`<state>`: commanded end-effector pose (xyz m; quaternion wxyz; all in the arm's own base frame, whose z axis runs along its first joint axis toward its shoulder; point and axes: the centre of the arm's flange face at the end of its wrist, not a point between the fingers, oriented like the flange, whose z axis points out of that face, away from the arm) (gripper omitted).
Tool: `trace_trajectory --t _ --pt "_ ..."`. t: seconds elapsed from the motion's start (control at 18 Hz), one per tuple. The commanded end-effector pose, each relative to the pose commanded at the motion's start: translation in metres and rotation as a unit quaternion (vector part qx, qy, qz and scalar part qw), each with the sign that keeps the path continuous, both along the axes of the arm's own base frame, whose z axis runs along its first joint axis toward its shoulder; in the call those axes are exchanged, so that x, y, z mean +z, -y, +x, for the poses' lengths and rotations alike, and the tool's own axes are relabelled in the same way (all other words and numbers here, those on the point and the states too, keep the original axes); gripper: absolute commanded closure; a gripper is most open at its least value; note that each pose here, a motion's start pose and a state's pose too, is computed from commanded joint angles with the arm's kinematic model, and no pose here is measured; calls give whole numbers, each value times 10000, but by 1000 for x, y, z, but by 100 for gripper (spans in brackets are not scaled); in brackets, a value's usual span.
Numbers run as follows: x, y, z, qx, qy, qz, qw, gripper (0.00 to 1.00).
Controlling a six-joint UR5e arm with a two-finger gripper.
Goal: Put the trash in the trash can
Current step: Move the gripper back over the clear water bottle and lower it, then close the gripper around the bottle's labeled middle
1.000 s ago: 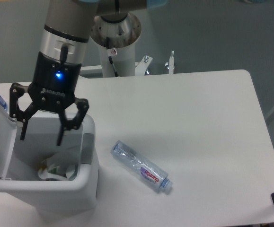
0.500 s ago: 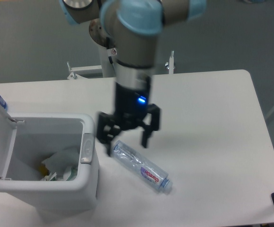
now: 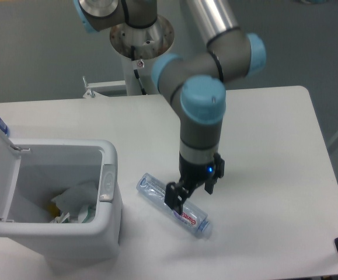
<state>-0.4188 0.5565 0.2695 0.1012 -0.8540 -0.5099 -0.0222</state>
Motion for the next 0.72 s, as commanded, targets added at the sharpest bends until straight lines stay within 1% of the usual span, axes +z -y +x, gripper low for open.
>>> trace_trajectory --t 0.11,0.5,0.72 --pt "-15 0 -4 42 -110 -291 9995 0" --pt "-38 1 -5 39 -56 -484 9988 0" --pt "-54 -8 -1 -27 15 -550 9985 0"
